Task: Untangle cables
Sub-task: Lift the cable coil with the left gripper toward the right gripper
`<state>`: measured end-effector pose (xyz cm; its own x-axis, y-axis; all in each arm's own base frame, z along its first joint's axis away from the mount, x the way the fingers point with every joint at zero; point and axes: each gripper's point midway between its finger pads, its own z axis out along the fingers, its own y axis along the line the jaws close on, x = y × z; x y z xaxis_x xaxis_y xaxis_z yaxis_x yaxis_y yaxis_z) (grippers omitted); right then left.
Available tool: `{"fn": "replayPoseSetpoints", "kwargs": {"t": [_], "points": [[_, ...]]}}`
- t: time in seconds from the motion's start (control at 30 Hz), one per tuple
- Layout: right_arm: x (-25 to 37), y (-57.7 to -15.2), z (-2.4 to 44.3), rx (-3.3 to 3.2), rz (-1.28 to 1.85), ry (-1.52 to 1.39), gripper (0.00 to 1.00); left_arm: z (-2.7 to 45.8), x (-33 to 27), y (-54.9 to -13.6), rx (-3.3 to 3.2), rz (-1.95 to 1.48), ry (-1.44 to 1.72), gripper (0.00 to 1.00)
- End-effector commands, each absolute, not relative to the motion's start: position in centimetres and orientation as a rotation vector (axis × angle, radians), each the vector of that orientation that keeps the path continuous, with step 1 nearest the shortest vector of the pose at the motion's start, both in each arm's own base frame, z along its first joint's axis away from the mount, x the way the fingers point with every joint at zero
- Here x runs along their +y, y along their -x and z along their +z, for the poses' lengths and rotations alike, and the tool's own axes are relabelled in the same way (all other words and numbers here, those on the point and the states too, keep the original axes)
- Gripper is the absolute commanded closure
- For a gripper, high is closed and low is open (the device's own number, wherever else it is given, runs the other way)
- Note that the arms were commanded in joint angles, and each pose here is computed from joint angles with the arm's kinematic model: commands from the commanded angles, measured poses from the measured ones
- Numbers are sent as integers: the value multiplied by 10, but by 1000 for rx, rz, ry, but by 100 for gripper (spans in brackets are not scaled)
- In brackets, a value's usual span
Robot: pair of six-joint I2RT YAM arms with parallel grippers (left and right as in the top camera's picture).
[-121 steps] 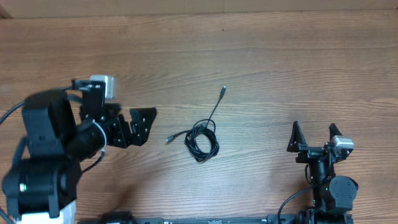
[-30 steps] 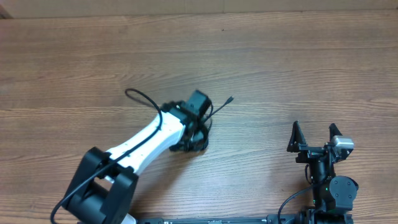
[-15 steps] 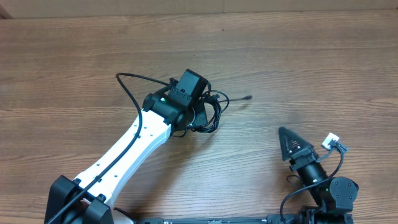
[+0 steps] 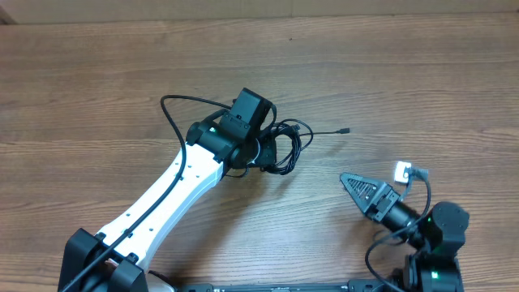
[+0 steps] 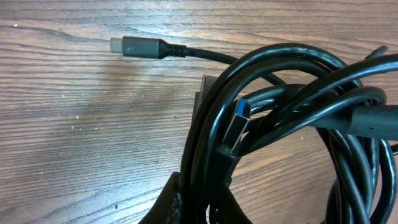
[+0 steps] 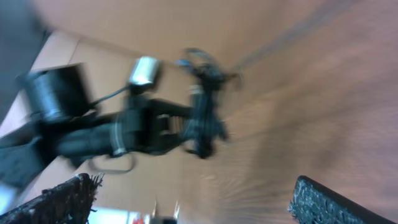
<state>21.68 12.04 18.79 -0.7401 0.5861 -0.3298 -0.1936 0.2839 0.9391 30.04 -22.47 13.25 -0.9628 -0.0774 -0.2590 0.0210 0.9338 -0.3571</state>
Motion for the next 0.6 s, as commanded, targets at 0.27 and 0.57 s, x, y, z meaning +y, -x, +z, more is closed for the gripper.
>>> {"fn": "replayPoseSetpoints", "kwargs": {"t": [0.27, 0.57], "points": [[124, -242, 191, 1931, 1649, -412, 0, 172, -265, -309, 2686, -849, -96, 96], [144, -255, 169, 1999, 1661, -485, 10, 179, -272, -313, 2641, -879, -131, 96]]}}
